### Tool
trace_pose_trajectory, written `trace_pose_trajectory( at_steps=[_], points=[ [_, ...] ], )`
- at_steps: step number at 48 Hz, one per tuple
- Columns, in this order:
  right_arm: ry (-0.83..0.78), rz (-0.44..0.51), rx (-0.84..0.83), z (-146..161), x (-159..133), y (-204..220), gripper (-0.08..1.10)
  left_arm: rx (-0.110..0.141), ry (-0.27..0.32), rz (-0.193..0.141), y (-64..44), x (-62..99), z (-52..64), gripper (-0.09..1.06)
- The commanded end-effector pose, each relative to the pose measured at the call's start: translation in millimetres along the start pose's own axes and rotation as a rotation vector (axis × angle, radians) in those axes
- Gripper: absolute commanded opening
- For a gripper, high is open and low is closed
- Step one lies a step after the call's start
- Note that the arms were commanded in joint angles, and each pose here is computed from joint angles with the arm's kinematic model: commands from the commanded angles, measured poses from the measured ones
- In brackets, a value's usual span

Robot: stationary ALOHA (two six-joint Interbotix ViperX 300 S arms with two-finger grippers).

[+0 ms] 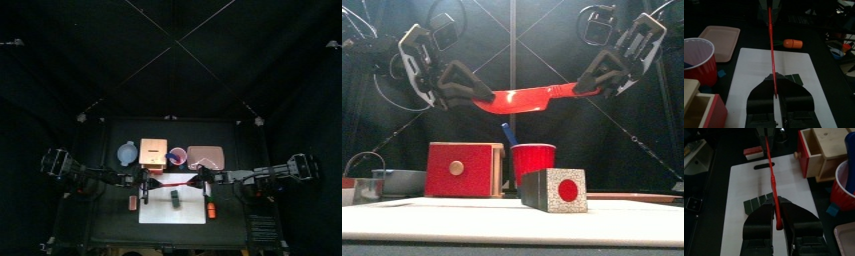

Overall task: Place sushi on board then cut the sushi with the knife then place the pieces on the plate
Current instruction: Cut the sushi into 4 pieces

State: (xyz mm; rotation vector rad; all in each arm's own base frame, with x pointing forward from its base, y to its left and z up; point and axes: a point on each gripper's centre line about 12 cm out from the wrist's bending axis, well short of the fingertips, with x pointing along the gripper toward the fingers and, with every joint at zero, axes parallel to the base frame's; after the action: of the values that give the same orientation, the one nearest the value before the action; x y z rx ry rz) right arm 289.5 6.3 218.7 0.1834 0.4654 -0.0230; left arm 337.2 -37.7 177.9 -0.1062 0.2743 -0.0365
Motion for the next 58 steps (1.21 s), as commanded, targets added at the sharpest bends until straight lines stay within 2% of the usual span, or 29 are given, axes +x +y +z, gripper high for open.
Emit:
trace_pose_trajectory(
  at_steps=[1,10,25,32,36,42,58],
  points=[
    [-0.002,-0.004,0.001,2.8,-2.2,-0.8,0.41,0.021,-0.017,-0.048,-17.7,11.5,6.4,0.31],
    [0.029,-0.006,-0.002,-5.6,-2.2,-1.1,0.38,0.045,0.045,-0.065,-22.9,22.4,-4.3,0.31],
    [0.237,-0.043,-0.029,-43.4,2.2,-7.6,0.38,0.051,0.121,-0.074,-29.2,40.2,-5.2,0.31],
    [0.239,-0.042,-0.043,-42.8,3.5,-7.6,0.38,0.056,0.162,-0.084,-34.8,49.9,-9.9,0.31],
    [0.223,-0.041,-0.052,-38.0,4.7,-7.2,0.38,0.063,0.202,-0.097,-41.0,50.8,-14.1,0.31],
    [0.219,-0.039,-0.075,-33.7,8.7,-6.6,0.38,0.066,0.259,-0.102,-43.7,51.4,-21.5,0.31],
    [0.268,-0.044,-0.109,-36.7,30.4,-7.0,0.38,0.068,0.301,-0.103,-44.0,47.9,-29.5,0.31]
  ],
)
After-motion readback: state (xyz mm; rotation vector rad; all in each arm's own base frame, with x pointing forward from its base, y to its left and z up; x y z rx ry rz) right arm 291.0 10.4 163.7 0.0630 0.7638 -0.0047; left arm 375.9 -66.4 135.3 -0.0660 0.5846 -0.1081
